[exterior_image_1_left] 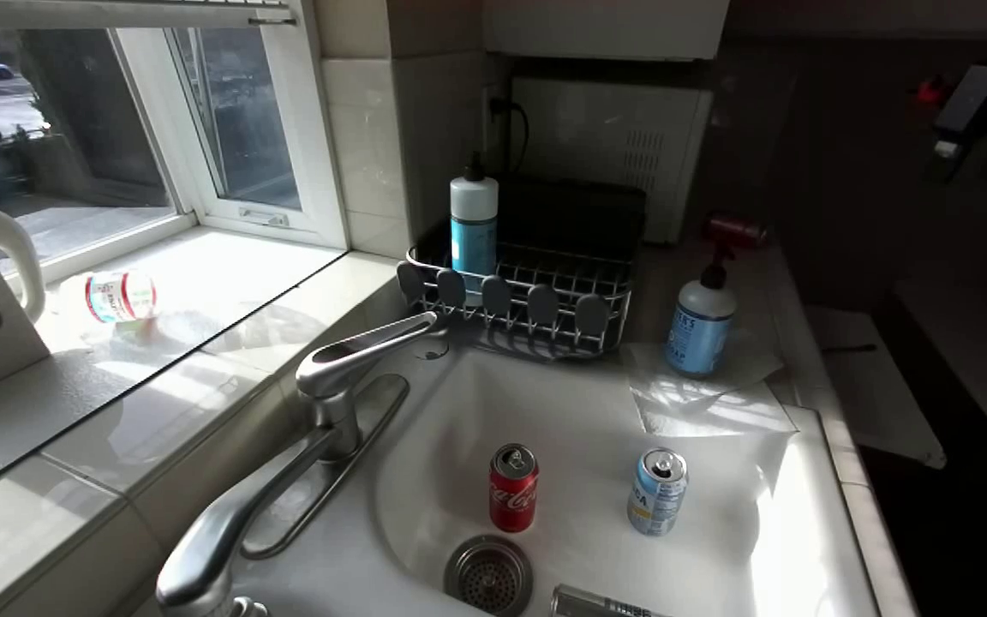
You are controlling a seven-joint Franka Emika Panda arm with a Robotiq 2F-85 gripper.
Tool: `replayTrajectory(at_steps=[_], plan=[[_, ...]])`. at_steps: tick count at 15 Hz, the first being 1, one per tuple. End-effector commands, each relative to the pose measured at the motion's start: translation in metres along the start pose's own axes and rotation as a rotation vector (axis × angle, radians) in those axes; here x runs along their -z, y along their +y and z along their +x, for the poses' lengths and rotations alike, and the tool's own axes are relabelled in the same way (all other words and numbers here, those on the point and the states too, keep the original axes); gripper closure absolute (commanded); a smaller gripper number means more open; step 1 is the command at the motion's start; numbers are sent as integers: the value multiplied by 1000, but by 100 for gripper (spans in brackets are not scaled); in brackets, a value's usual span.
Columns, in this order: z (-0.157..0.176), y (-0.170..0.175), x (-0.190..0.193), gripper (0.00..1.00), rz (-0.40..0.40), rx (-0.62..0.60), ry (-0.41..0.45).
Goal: Move the can to the left then put it upright
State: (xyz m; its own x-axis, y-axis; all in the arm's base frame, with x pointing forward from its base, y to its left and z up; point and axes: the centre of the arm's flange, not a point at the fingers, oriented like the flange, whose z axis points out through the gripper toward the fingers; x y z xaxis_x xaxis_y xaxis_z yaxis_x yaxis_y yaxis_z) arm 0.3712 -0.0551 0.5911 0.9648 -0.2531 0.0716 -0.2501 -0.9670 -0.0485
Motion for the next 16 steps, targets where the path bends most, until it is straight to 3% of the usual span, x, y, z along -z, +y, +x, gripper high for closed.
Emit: replayTrajectory(at_steps=[1,4,7,13,16], plan=[[0,0,0,0,0,0,0],[0,0,0,0,0,0,0],[30,20,5,0,-23,96,27],[126,79,0,0,-53,407,38],[174,106,-20,0,-73,477,79]])
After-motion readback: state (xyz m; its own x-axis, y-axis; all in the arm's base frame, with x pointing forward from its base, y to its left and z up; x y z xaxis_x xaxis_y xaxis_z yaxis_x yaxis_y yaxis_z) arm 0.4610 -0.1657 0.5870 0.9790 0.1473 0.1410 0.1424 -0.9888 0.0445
